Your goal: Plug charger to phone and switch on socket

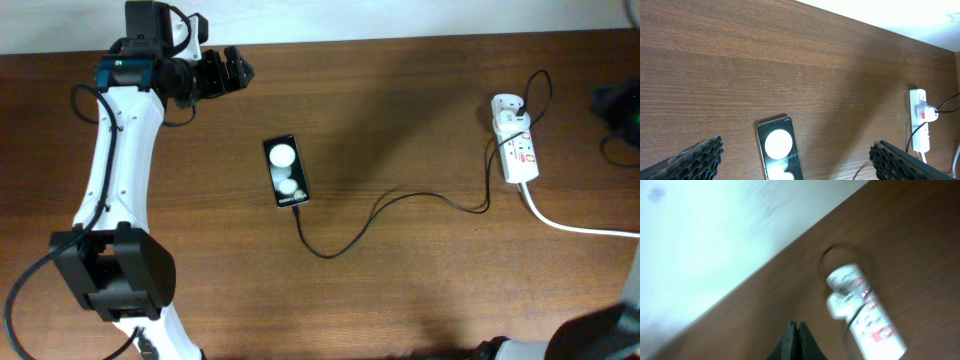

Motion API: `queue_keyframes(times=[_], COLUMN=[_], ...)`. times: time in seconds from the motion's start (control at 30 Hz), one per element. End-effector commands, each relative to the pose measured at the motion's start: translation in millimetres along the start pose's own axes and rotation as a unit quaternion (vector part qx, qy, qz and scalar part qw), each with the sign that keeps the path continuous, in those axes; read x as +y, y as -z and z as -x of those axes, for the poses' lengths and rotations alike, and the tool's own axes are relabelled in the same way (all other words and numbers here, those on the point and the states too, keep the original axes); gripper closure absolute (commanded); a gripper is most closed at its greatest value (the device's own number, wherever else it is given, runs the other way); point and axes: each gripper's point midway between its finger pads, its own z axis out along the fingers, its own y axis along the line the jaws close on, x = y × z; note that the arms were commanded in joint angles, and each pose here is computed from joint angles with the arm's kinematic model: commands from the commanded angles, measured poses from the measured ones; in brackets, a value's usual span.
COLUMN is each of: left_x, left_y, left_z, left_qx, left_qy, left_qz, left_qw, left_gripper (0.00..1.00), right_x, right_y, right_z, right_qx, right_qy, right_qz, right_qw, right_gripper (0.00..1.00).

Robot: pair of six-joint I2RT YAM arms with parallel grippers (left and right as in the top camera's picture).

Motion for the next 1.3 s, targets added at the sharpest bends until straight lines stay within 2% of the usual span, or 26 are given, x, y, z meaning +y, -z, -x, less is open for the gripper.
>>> queue_keyframes(times=[0.0,0.07,0.17,0.33,0.37,0.4,0.43,0.53,0.87,1.0,1.07,1.13,1.27], left_x=[-1,-1,-1,-1,-1,-1,-1,-1,-1,-1,-1,-1,-1], left_y=[6,6,6,6,6,6,6,6,6,6,6,6,6], left_z=[5,5,5,5,5,5,5,5,5,5,5,5,5], left_qx=[-0.01,-0.01,-0.01,-0.01,-0.01,-0.01,-0.01,-0.01,-0.01,-0.01,-0.01,-0.01,-0.01], left_qy=[-0.009,-0.009,-0.009,-0.009,-0.009,-0.009,-0.009,-0.009,-0.009,-0.009,-0.009,-0.009,-0.009], left_qz=[0.001,0.001,0.001,0.001,0.001,0.001,0.001,0.001,0.001,0.001,0.001,0.001,0.001], left_qw=[1.0,1.0,1.0,1.0,1.0,1.0,1.0,1.0,1.0,1.0,1.0,1.0,1.0], left_gripper=[0.01,0.01,0.01,0.01,0.01,0.01,0.01,0.01,0.01,0.01,0.01,0.01,0.01], right_x=[64,85,93,105,104,103,102,103,100,108,112,108,91], right_y=[26,45,77,153,164,172,183,198,195,173,162,153,136], right_z=[-39,-74,-103,-133,-138,-144,-154,-166,-167,-153,-153,-157,-175], right_qx=[0.039,0.083,0.115,0.086,0.083,0.082,0.087,0.083,0.087,0.0,-0.067,-0.117,-0.169], right_qy=[0.136,0.185,0.193,0.25,0.251,0.251,0.249,0.251,0.251,0.322,0.362,0.378,0.387], right_qz=[0.048,0.064,0.062,0.048,0.038,0.034,0.03,0.03,0.026,0.041,0.05,0.051,0.044], right_qw=[0.989,0.977,0.972,0.963,0.964,0.964,0.964,0.964,0.964,0.946,0.928,0.917,0.906], right_gripper=[0.96,0.96,0.96,0.96,0.93,0.84,0.0,0.01,0.01,0.02,0.01,0.01,0.01])
